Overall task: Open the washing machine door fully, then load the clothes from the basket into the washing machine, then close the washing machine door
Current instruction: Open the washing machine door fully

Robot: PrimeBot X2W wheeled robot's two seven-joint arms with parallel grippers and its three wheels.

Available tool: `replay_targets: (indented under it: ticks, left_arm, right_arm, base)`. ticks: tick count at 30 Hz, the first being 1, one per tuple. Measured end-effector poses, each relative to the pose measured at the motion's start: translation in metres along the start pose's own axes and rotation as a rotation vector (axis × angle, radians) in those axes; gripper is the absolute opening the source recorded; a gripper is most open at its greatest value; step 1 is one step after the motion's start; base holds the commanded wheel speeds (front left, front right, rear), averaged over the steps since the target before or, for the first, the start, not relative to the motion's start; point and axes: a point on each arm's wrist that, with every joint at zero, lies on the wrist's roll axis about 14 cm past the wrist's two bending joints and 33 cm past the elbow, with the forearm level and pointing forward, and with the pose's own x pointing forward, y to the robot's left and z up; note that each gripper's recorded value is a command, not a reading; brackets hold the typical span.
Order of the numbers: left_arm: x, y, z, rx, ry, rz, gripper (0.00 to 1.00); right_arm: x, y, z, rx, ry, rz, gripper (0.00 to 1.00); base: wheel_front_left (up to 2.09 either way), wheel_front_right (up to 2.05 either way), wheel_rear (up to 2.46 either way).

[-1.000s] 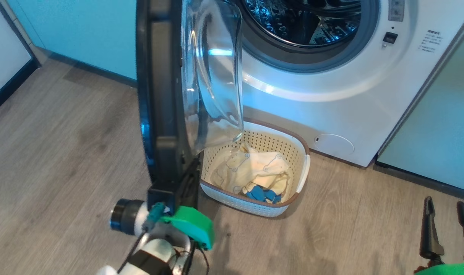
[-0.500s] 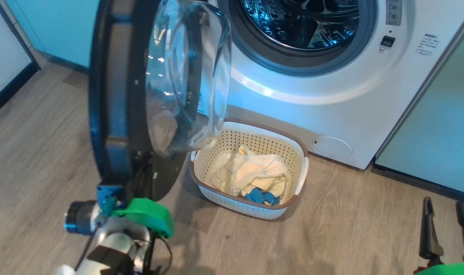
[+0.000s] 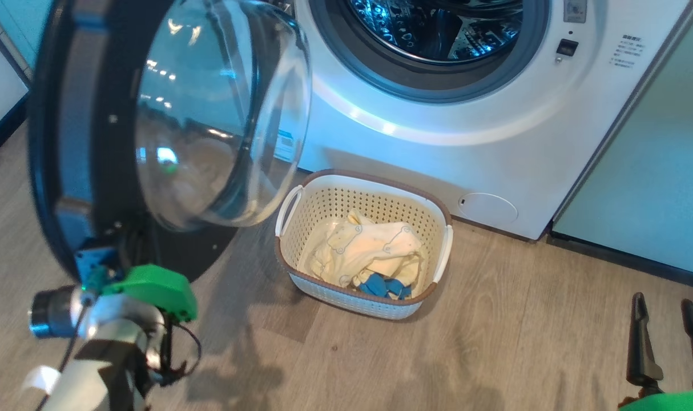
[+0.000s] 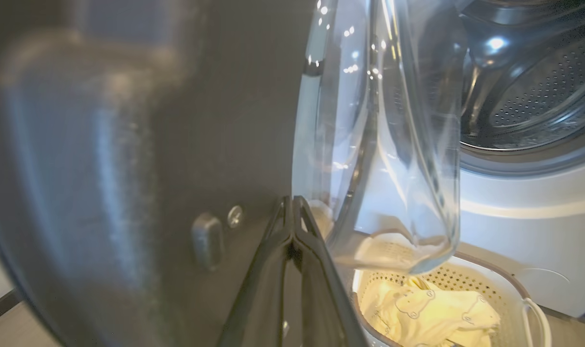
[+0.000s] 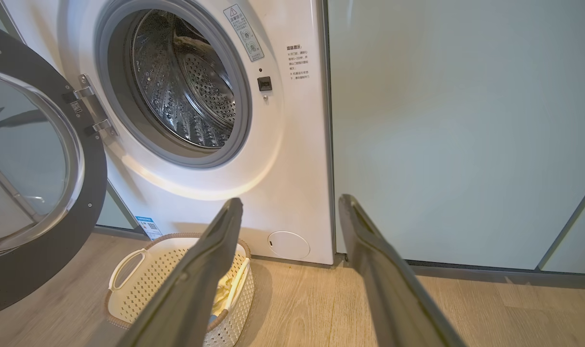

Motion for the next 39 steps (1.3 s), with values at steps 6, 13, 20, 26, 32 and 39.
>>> replay_targets:
  ticks: [6, 13, 20, 26, 32, 39]
  left_arm:
    - [0.014, 0.028, 0.002, -0.002, -0.003, 0.081, 0.0]
    - [0.025, 0.048, 0.006, 0.01, -0.009, 0.141, 0.0]
    - [0.033, 0.074, 0.008, 0.008, -0.005, 0.221, 0.0]
    - [0.035, 0.088, 0.009, 0.015, -0.005, 0.258, 0.0]
    - [0.036, 0.092, 0.01, 0.013, -0.007, 0.275, 0.0]
    - [0.033, 0.085, 0.016, 0.01, -0.037, 0.26, 0.0]
  right_arm:
    - [-0.001, -0.004, -0.002, 0.001, 0.006, -0.012, 1.0]
    - [0.001, -0.006, -0.004, 0.003, 0.011, -0.018, 1.0]
    - [0.003, -0.007, -0.004, 0.005, 0.009, -0.018, 1.0]
    - [0.006, -0.006, -0.003, 0.005, 0.004, -0.017, 1.0]
    - [0.006, -0.006, -0.003, -0.001, 0.005, -0.017, 1.0]
    - [0.005, -0.006, -0.003, -0.001, 0.004, -0.017, 1.0]
  base:
    - [0.0, 0.0, 0.0]
    - [0.0, 0.0, 0.0]
    - [0.0, 0.0, 0.0]
    - [0.0, 0.0, 0.0]
    - [0.0, 0.0, 0.0]
    - [0.0, 0.0, 0.0]
